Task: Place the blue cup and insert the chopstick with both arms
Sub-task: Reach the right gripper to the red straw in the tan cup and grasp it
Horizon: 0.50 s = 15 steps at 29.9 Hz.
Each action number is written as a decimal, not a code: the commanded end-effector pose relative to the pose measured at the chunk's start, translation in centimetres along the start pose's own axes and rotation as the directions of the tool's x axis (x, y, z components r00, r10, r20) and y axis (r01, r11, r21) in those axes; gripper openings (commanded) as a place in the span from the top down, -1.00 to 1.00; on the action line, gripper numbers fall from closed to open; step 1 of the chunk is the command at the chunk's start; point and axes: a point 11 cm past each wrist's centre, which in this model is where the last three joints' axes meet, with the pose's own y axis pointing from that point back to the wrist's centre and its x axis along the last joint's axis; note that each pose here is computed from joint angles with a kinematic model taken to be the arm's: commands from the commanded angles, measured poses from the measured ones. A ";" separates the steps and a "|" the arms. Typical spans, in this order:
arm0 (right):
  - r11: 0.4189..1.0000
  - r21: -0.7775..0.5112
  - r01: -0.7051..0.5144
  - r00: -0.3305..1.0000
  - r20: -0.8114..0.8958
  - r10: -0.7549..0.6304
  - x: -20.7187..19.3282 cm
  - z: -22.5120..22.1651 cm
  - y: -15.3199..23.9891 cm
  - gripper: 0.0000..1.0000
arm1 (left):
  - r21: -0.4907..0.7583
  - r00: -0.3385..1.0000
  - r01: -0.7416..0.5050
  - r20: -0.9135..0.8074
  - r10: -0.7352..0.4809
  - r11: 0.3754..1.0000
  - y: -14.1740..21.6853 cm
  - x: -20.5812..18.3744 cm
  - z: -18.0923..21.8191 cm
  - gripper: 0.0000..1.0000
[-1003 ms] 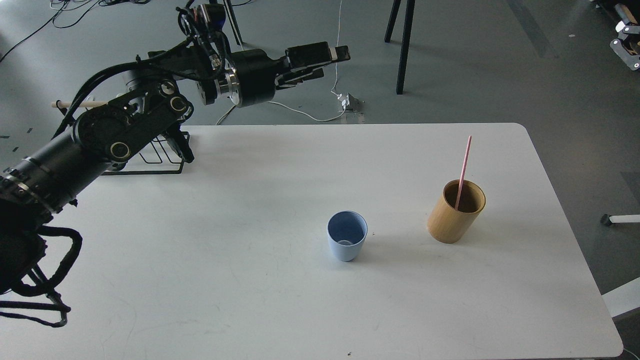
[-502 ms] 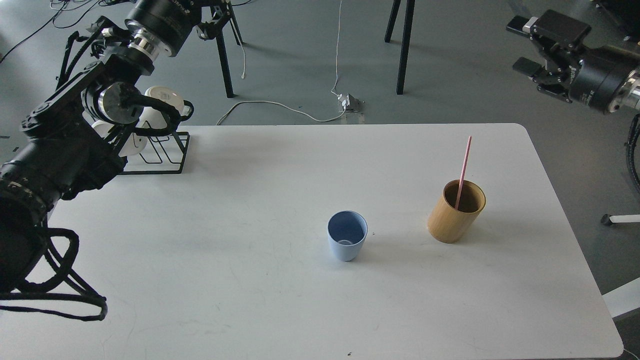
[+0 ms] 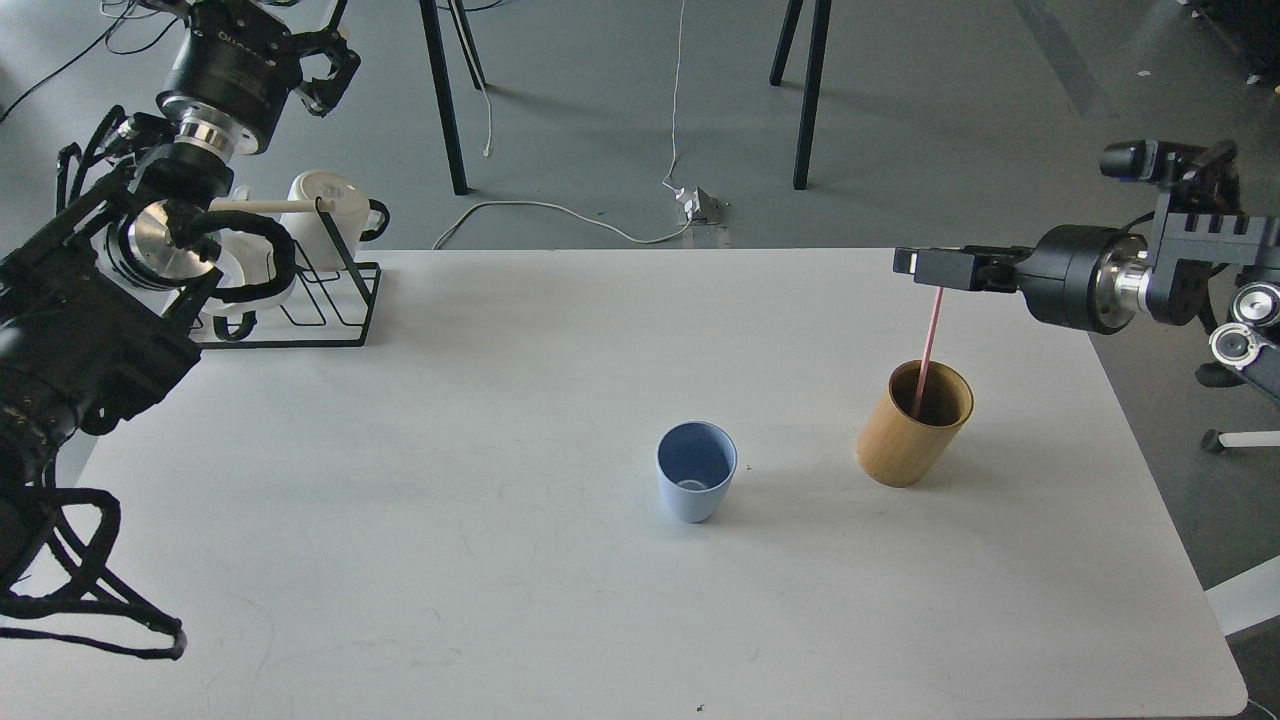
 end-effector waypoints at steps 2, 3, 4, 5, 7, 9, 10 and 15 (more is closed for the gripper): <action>0.999 -0.028 0.018 0.999 -0.041 -0.019 -0.6 0.5 -0.1 -0.58 | 0.000 1.000 0.001 0.006 -0.001 1.000 0.0 0.0 0.2 -0.99; 0.999 -0.029 0.019 0.999 -0.041 -0.020 -0.7 0.5 -0.1 -0.58 | 0.002 1.000 0.001 0.004 -0.001 1.000 0.0 0.0 0.1 -0.99; 0.999 -0.032 0.019 0.999 -0.041 -0.020 -0.7 0.6 -0.1 -0.58 | 0.003 1.000 0.000 0.006 0.000 1.000 0.0 0.1 0.1 -0.99; 0.999 -0.035 0.020 0.999 -0.040 -0.022 -0.7 0.6 -0.1 -0.58 | 0.002 1.000 -0.002 0.005 0.002 1.000 0.1 0.1 0.0 -0.99; 0.998 -0.053 0.029 0.999 -0.037 -0.031 -1.1 1.1 -0.2 -0.58 | 0.004 1.000 0.001 0.002 -0.001 1.000 0.0 0.0 -0.2 -0.99; 0.996 -0.071 0.053 0.998 -0.034 -0.056 -2.0 1.6 -0.4 -0.56 | 0.009 1.000 0.005 -0.005 -0.005 1.000 -0.1 -0.3 -0.6 -0.99; 0.995 -0.077 0.064 0.997 -0.030 -0.066 -2.4 1.7 -0.7 -0.52 | 0.010 1.000 0.006 -0.007 -0.006 1.000 -0.1 -0.3 -0.7 -0.99; 0.996 -0.061 0.061 0.996 -0.062 -0.065 -3.2 0.6 -3.0 -0.20 | 0.012 1.000 -0.007 -0.001 0.007 1.000 0.4 0.3 -0.7 -0.99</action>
